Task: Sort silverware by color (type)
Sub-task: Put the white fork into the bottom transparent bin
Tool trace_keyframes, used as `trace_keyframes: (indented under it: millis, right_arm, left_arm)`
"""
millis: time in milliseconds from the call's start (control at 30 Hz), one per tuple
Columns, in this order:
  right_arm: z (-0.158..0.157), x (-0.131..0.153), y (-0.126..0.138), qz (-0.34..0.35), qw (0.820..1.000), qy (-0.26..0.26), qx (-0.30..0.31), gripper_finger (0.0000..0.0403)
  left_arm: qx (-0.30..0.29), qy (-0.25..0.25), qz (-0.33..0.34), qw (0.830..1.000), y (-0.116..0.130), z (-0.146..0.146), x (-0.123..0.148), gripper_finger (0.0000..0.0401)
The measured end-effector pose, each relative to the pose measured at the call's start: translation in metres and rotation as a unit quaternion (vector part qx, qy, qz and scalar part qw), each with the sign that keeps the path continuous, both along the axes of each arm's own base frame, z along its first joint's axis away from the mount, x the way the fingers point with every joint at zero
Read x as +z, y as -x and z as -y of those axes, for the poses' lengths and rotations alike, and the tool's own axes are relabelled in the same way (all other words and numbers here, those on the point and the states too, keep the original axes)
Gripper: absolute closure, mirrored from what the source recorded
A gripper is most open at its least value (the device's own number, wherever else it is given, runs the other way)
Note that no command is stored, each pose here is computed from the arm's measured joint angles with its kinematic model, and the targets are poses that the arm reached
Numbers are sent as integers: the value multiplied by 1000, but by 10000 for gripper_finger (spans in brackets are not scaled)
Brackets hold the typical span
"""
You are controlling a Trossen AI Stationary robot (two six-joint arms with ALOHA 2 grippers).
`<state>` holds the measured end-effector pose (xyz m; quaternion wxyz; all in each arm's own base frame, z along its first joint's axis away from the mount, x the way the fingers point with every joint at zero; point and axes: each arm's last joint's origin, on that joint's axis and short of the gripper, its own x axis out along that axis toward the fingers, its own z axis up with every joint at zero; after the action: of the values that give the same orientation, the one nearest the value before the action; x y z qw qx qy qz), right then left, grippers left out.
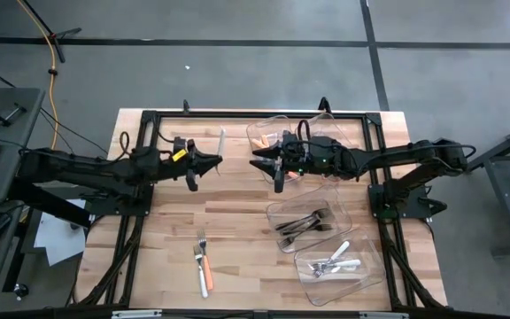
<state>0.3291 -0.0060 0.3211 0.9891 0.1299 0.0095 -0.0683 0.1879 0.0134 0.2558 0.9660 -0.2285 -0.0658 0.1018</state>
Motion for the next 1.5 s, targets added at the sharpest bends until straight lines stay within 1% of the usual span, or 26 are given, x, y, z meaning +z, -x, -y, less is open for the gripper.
trace_keyframes:
  millis: [67,167,300,467,567,700,800,967,1200,1300,1367,1433,1500]
  right_arm:
    - [0,0,0,1,1000,0,18,258]
    - [0,-1,-2,5,999,-7,38,258]
    - [1,-6,-7,6,999,-24,35,258]
    - [2,-11,-18,45,998,-25,34,258]
    - [5,-17,-23,44,998,-27,25,258]
    - [10,-18,-24,49,997,-60,17,258]
    - [12,-17,-24,57,996,-68,14,258]
    - [12,-11,-24,88,993,-72,22,258]
    - [12,-10,-22,87,994,-59,23,262]
    - [12,-10,-22,85,994,-60,23,275]
    - [12,-10,-22,85,994,-62,23,294]
    - [12,-10,-22,83,994,-62,22,326]
    - [12,-10,-22,82,994,-65,20,366]
  left_arm:
    - [-2,-1,4,1000,-2,0,0,398]
    - [-24,-15,17,999,-6,1,1,399]
    - [-27,-17,36,999,-15,1,-1,399]
    - [-46,-19,23,998,-36,2,1,400]
    - [-55,-32,16,998,-49,3,5,400]
    - [-59,-44,10,997,-63,4,9,400]
    - [-70,-43,4,997,-71,4,8,400]
    - [-74,-39,-9,996,-75,4,3,400]
    - [-60,-38,-7,997,-74,3,4,400]
    - [-59,-38,-8,998,-74,3,4,400]
    - [-57,-38,-8,998,-74,3,4,400]
    - [-55,-38,-8,998,-74,3,4,400]
    - [-54,-34,-7,998,-74,3,4,399]
